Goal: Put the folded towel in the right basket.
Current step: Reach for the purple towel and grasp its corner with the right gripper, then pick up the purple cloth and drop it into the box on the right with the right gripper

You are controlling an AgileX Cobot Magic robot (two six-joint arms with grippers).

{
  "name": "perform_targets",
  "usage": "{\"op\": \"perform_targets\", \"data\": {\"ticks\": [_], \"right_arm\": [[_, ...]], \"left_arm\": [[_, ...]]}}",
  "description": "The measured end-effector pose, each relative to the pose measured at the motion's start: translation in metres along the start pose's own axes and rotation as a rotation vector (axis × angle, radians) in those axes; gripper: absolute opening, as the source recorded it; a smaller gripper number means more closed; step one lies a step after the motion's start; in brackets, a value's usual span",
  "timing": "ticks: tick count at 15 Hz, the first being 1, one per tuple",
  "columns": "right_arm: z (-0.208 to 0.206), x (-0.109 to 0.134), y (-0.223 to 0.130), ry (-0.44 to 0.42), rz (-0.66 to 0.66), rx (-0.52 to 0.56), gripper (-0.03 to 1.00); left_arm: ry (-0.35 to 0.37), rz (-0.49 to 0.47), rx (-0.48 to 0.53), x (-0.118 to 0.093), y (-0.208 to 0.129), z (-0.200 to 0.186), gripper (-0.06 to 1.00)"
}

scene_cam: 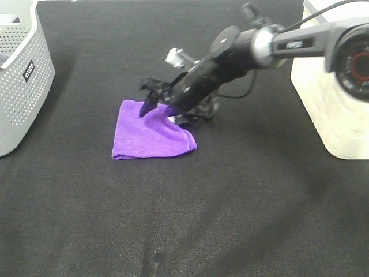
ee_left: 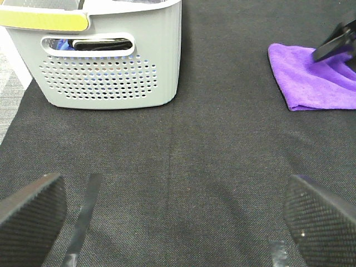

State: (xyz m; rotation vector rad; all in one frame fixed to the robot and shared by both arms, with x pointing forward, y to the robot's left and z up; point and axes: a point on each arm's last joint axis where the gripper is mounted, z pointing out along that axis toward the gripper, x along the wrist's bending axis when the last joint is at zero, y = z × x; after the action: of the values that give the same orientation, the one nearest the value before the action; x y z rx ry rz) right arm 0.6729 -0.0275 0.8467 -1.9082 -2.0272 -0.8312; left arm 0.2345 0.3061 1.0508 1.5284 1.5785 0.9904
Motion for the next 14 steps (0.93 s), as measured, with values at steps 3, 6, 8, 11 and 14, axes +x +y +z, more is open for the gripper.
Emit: {"op": "perform_targets", "data": {"ticks": [3, 6, 8, 11, 14], "right_arm": [[0.008, 0.007, -0.005, -0.003, -0.037, 0.025, 0.13], [-0.014, 0.013, 0.008, -0.012, -0.133, 0.144, 0.13], [-0.065, 0.023, 0.037, 0.012, -0.176, 0.16, 0.13], [-0.203, 0.052, 0.095, 0.049, -0.246, -0.133, 0.13], [-0.31, 0.045, 0.112, -0.023, -0.265, -0.385, 0.13]], "left_arm": [[0.0, 0.0, 0.0, 0.0, 0.0, 0.0, 0.99], [0.0, 0.0, 0.0, 0.0, 0.0, 0.0, 0.99], [0.0, 0.0, 0.0, 0.0, 0.0, 0.0, 0.99], [0.0, 0.0, 0.0, 0.0, 0.0, 0.0, 0.99], [0.0, 0.0, 0.0, 0.0, 0.0, 0.0, 0.99]]}}
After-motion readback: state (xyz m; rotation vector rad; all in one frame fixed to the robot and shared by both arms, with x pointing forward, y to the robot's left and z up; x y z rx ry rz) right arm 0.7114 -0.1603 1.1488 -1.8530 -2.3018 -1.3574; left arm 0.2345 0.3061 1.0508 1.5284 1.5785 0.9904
